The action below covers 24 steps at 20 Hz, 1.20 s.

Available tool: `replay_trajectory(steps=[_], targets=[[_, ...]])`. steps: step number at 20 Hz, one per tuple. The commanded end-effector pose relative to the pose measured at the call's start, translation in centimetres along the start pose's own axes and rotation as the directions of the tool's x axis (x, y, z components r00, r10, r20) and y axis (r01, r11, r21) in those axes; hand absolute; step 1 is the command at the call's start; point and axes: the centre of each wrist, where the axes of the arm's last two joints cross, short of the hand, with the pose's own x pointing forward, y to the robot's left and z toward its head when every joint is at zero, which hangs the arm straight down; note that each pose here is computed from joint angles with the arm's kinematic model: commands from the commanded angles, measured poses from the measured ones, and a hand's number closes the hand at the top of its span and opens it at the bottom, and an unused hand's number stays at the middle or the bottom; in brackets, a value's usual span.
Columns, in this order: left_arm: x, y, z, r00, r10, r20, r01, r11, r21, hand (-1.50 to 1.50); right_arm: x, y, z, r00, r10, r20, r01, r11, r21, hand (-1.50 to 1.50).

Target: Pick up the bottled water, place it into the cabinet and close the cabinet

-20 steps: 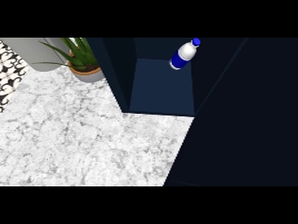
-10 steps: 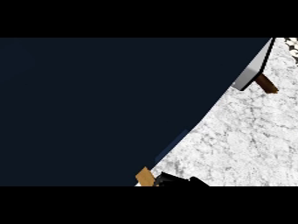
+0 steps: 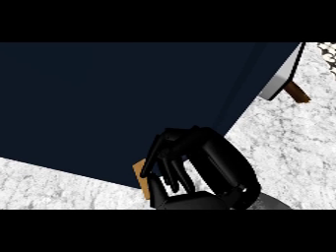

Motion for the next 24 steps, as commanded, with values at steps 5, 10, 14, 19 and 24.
replay_trajectory(steps=[5, 10, 14, 19, 24], targets=[[1.2, 0.2, 1.5, 1.0, 0.008, 0.015, -0.008, 1.0, 0.001, -1.5, 2.7, -5.1, -5.9, 0.999, -0.048, 0.001, 0.048, 0.999, 0.002, 1.5], [2.8, 2.3, 2.5, 1.0, -0.005, 0.018, 0.005, 1.0, 0.005, -1.5, 0.6, -9.2, -7.2, 0.999, -0.044, -0.014, 0.044, 0.999, 0.0, 1.5], [2.9, 1.0, 3.1, 1.0, -0.005, 0.022, 0.005, 1.0, 0.018, -1.5, 0.1, -9.1, -9.8, 0.999, -0.016, -0.042, 0.018, 0.999, 0.033, 1.5], [3.2, 0.6, 2.8, 1.0, -0.001, 0.012, 0.001, 1.0, 0.003, -1.5, 1.6, -10.1, -11.6, 0.999, -0.026, -0.042, 0.027, 0.999, 0.031, 1.5], [4.1, 1.5, 2.4, 1.0, 0.011, -0.012, -0.011, 1.0, -0.02, -1.5, 0.3, -9.2, -12.6, 0.996, -0.01, -0.086, 0.017, 0.997, 0.071, 1.5]])
